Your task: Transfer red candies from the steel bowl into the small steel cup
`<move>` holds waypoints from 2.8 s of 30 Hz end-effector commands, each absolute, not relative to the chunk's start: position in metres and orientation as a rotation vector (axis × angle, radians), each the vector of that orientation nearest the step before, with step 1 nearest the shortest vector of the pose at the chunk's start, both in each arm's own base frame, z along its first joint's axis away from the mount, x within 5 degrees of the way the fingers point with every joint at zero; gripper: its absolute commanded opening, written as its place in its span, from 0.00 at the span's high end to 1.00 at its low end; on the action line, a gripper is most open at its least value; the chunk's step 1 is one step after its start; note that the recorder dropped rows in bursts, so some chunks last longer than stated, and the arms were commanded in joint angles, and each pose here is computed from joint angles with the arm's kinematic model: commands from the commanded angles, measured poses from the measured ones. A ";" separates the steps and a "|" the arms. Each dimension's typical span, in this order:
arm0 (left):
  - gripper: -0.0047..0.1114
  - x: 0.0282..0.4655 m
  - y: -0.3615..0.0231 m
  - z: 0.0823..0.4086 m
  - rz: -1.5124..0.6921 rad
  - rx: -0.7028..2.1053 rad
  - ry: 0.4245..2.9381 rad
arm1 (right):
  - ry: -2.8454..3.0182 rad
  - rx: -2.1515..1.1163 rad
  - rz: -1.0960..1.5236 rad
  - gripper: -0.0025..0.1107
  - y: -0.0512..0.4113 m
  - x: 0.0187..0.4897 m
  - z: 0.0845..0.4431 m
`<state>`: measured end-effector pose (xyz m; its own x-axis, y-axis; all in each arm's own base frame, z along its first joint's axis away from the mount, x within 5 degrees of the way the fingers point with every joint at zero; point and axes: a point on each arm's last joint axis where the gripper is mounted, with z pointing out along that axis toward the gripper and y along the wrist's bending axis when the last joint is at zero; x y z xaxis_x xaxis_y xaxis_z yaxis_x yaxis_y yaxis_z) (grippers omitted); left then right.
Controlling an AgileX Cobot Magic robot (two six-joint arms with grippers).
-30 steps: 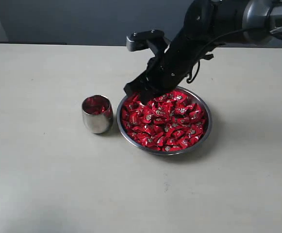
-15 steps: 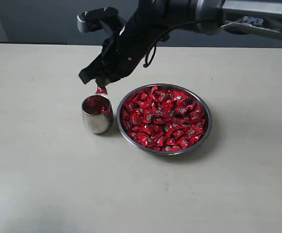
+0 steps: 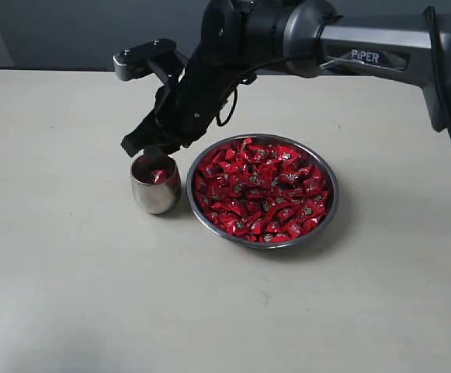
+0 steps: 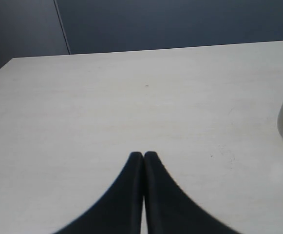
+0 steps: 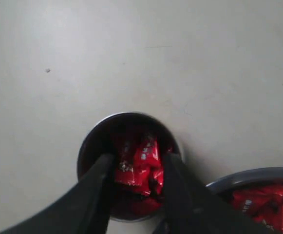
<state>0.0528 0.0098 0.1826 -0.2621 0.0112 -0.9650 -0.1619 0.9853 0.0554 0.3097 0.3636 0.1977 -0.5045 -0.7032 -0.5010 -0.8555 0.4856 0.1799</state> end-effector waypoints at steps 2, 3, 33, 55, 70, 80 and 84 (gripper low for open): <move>0.96 0.053 0.010 0.183 0.168 -0.111 1.817 | 2.347 -1.302 0.580 0.67 0.362 0.311 0.209; 0.96 0.053 0.010 0.183 0.168 -0.111 1.817 | 2.350 -1.307 0.582 0.67 0.359 0.310 0.214; 0.96 0.053 0.010 0.183 0.168 -0.111 1.817 | 2.478 -0.754 0.494 0.67 0.229 0.294 0.181; 0.96 0.053 0.010 0.183 0.168 -0.111 1.817 | 2.649 -0.900 0.479 0.67 0.260 0.330 0.152; 0.96 0.053 0.010 0.183 0.168 -0.111 1.817 | 2.969 -0.513 0.502 0.67 0.263 0.329 0.163; 0.96 0.053 0.010 0.183 0.168 -0.111 1.817 | 3.005 -0.302 0.734 0.67 0.274 0.325 0.168; 0.96 0.053 0.010 0.183 0.168 -0.111 1.817 | 3.021 -0.151 0.767 0.67 0.276 0.326 0.169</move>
